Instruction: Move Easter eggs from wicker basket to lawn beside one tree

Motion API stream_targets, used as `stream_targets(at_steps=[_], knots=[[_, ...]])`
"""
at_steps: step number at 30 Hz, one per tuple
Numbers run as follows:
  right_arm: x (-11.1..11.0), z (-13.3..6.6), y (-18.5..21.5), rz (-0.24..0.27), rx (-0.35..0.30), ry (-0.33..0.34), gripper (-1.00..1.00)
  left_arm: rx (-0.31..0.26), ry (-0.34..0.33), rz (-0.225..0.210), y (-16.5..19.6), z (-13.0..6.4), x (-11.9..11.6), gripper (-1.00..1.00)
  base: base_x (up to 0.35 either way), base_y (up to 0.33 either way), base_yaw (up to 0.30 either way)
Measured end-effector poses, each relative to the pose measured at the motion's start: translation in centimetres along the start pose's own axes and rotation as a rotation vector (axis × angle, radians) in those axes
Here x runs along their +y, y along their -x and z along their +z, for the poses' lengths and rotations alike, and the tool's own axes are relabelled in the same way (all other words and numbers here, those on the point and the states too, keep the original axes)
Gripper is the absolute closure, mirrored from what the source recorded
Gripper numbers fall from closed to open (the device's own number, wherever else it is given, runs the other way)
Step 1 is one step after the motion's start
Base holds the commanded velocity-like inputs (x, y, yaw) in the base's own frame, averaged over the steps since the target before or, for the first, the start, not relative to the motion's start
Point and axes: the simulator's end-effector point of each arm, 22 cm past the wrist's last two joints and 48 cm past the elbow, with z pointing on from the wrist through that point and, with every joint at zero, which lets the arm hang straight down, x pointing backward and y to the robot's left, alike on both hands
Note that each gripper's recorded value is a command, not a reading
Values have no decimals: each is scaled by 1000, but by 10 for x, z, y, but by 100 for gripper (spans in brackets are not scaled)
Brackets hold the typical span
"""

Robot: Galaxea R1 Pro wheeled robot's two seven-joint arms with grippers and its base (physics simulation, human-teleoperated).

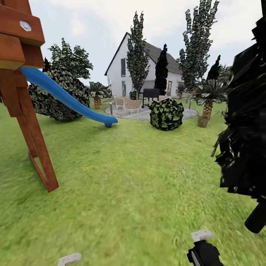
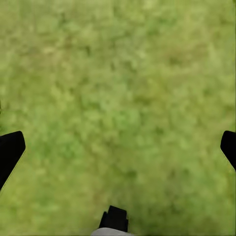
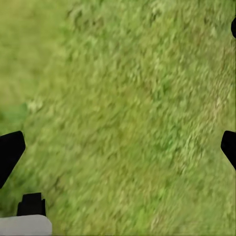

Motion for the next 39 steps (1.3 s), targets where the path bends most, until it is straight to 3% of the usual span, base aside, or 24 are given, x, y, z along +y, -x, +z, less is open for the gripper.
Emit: stream_targets(at_steps=[12, 21, 28, 35, 39], knots=[[0, -1, -1, 12, 6, 2, -100, 25, -3, 3, -11, 3, -2, -100, 298, 169, -6], [-2, -3, 4, 13, -5, -1, -100, 29, -3, 4, -13, 3, -2, -100, 302, 157, -228], [2, -4, 3, 10, -4, 4, -100, 30, -2, 3, -13, 3, -2, -100, 302, 154, -45], [-5, -2, 2, 11, -1, -8, -100, 41, -2, 4, -19, 5, -2, -100, 303, 147, -2], [-13, 0, -1, 37, 9, -14, -100, 48, -1, 3, -22, 6, -2, -100, 304, 155, 0]])
